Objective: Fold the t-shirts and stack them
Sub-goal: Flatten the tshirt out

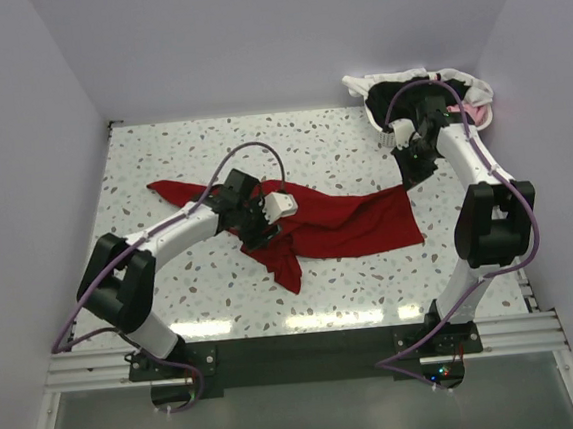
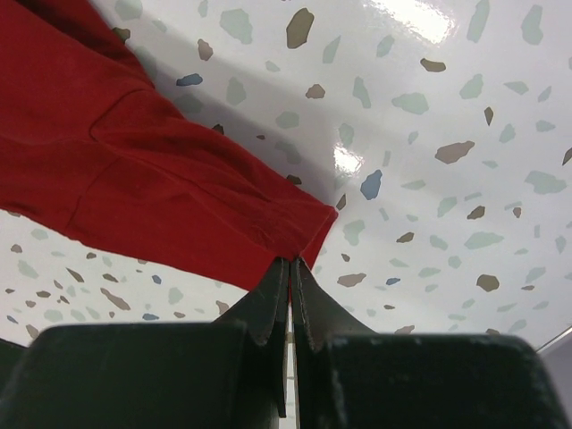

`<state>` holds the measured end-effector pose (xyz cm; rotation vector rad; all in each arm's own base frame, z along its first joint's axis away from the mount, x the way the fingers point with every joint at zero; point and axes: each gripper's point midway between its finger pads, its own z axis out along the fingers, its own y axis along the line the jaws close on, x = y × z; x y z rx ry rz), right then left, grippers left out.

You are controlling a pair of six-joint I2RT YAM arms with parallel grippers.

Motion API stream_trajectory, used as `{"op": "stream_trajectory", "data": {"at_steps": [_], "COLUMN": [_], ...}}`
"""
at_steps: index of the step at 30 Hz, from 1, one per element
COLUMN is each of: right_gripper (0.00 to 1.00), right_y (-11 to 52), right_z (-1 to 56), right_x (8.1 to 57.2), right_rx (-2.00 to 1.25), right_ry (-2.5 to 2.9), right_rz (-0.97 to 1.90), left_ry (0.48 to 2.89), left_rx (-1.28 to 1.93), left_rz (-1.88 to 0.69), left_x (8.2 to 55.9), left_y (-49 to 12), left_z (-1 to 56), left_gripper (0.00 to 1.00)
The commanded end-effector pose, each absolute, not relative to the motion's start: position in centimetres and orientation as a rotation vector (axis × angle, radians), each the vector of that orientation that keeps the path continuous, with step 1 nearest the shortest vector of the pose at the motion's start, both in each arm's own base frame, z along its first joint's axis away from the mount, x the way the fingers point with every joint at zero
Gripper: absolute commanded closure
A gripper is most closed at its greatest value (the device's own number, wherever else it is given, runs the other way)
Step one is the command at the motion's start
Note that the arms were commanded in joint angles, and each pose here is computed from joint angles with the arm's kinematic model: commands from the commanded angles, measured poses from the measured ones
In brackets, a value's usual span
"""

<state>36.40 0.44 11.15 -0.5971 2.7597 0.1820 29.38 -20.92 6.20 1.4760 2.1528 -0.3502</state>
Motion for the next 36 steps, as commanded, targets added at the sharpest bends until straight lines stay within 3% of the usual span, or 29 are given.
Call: {"op": "stream_trajectory", "data": {"at_steps": [1,7,10,13,14,16,17,22,32,36], "right_gripper": [1.0,1.0,1.0,1.0,1.0,1.0,1.0,1.0,1.0,1.0], "right_y": [-0.1,-0.3,-0.2,-0.3,-0.3,-0.6,-0.7,-1.3,-3.0,-2.6], "right_z": [11.8,11.6,11.5,11.5,11.4,11.6,11.7,12.9,17.4,18.1], "right_x": [36.6,36.9,37.0,36.9,36.9,36.9,36.9,37.1,33.6,33.8], "right_rx": [-0.595,-0.596,-0.597,-0.601,-0.602,-0.603,-0.606,-0.605,-0.856,-0.959], "right_ry": [2.731,2.732,2.733,2.734,2.735,2.73,2.727,2.697,2.589,2.56], "right_rz": [0.131,0.123,0.125,0.121,0.117,0.094,0.086,0.027,-0.132,-0.15], "left_ry": [2.133,2.126,2.144,2.152,2.144,2.13,2.121,2.091,2.014,2.048], "left_rx": [1.474,1.522,1.507,1.486,1.474,1.459,1.447,1.437,1.7,1.685], "left_rz": [-0.312,-0.334,-0.286,-0.233,-0.219,-0.201,-0.204,-0.293,-0.631,-0.671], "left_x": [29.8,28.7,29.2,30.2,30.5,31.0,31.0,30.2,18.1,17.2], "left_y": [-22.3,-23.8,-23.7,-23.4,-23.4,-23.3,-23.1,-22.6,-19.6,-18.2], "left_z": [5.8,4.9,4.3,4.0,4.3,5.2,6.1,9.7,13.5,14.4], "left_gripper": [0.36,0.36,0.4,0.64,0.78,0.89,0.99,1.0,1.0,1.0]}}
